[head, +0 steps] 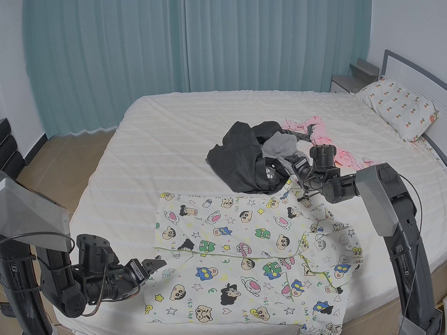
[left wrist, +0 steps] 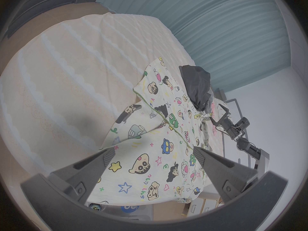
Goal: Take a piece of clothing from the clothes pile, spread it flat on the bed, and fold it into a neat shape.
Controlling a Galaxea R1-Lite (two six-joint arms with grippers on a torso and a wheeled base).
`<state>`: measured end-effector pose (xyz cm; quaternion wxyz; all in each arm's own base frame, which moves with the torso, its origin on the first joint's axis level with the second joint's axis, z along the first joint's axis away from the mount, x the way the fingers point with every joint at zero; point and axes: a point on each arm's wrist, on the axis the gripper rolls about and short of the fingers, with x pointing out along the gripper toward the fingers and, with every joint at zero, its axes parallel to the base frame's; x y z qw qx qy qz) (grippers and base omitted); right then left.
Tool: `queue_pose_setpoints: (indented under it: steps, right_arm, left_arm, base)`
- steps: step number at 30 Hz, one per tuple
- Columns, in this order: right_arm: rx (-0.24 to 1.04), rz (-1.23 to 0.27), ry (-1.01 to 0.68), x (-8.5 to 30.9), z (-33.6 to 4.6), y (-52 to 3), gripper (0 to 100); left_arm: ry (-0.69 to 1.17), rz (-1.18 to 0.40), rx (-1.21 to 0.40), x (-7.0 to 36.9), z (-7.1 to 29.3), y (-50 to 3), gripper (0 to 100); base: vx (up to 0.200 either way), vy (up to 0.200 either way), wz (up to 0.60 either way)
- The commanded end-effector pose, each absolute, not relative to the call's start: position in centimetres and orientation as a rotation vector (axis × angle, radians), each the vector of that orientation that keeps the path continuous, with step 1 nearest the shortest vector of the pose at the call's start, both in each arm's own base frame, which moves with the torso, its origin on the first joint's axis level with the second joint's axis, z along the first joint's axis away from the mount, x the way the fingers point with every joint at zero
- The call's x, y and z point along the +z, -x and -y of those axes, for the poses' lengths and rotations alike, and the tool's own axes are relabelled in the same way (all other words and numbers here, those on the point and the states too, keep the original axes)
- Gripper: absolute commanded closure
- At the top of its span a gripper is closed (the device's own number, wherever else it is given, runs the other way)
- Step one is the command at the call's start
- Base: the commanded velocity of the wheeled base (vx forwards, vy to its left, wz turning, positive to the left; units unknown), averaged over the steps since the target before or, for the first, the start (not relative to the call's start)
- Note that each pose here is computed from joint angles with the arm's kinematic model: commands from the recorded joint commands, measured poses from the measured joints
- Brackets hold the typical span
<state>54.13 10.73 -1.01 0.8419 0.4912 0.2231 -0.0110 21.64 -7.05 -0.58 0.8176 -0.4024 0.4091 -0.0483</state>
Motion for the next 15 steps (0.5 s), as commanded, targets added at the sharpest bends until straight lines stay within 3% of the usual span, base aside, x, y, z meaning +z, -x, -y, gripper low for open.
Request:
queue_pose_setpoints:
  steps: [1,7,13,15]
  right_arm:
    - [-0.074,-0.532,-1.001,-5.6,-10.8,-54.0,0]
    - [-0.091,-0.494,-0.995,-4.4,-10.7,-54.1,0]
    - [0.018,-0.292,-1.029,8.0,-9.2,-53.9,0]
    - [0.02,-0.346,-0.974,8.6,-8.9,-52.2,0]
  left_arm:
    - [0.858,-0.878,-0.097,-0.8,7.0,-21.7,0]
    - [0.857,-0.879,-0.096,-0.8,7.0,-21.6,0]
    - [0.859,-0.884,-0.107,-0.5,7.0,-21.2,0]
    - [0.857,-0.884,-0.115,-0.3,7.1,-21.0,0]
  base:
    - [0.0,0.0,0.0]
    - [0.0,0.0,0.0]
    - [0.0,0.0,0.0]
    - [0.0,0.0,0.0]
